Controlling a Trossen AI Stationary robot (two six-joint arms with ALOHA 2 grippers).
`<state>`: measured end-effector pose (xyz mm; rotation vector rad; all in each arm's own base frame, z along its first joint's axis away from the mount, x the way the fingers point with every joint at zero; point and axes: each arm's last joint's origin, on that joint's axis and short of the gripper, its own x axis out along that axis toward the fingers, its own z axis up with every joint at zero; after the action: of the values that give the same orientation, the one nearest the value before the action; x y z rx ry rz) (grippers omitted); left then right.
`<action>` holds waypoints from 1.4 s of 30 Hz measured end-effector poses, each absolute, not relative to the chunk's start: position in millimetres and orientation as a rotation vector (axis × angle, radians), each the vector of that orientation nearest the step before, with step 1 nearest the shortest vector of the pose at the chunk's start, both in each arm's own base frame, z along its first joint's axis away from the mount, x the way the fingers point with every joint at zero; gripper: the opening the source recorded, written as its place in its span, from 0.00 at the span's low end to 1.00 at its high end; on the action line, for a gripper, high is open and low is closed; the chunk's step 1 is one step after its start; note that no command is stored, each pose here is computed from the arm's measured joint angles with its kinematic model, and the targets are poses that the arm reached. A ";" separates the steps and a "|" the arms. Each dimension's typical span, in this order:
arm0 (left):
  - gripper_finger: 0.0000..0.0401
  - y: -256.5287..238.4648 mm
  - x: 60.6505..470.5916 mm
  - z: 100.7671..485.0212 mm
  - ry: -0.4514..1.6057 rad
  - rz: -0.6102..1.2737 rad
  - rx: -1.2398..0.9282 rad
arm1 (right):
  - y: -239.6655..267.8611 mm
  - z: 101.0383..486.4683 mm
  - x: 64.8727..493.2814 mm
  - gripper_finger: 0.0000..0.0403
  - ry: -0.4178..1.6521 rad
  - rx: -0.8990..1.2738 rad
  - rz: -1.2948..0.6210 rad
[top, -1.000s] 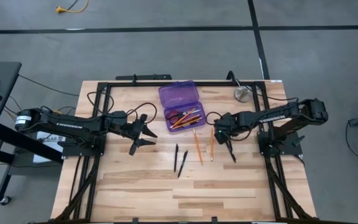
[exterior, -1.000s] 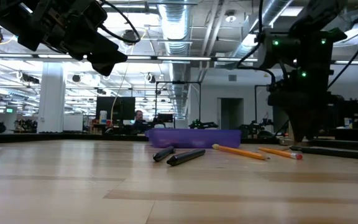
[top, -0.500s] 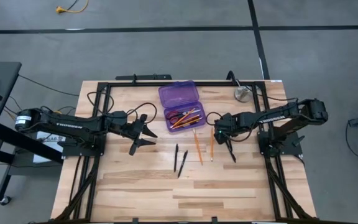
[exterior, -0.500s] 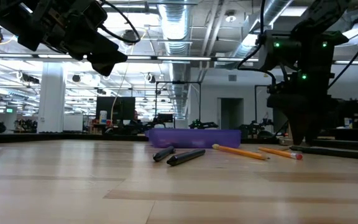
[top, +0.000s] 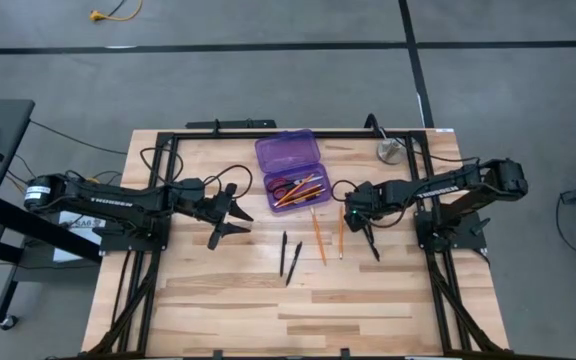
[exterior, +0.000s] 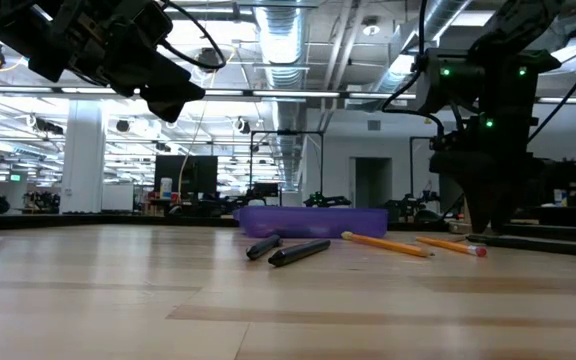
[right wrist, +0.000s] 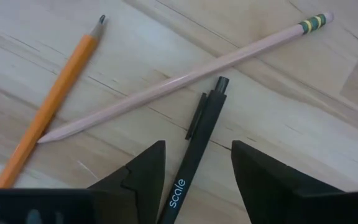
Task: Pick & place school supplies into a supply box
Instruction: Put the black pen into the purple supply box
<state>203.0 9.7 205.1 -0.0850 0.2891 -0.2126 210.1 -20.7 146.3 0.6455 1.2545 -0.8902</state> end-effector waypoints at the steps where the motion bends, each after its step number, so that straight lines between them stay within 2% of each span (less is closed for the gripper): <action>1: 0.36 9.7 203.0 205.1 0.289 -0.213 -0.085 | -20.7 146.3 210.1 0.44 1.254 0.646 -0.890; 42: 0.36 9.6 203.0 205.1 0.291 -0.211 -0.099 | -14.7 147.1 212.0 0.45 1.203 0.604 -0.923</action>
<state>203.0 9.6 205.1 -0.0988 0.2909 -0.2111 212.0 -14.7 147.1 0.6038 1.2029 -0.9225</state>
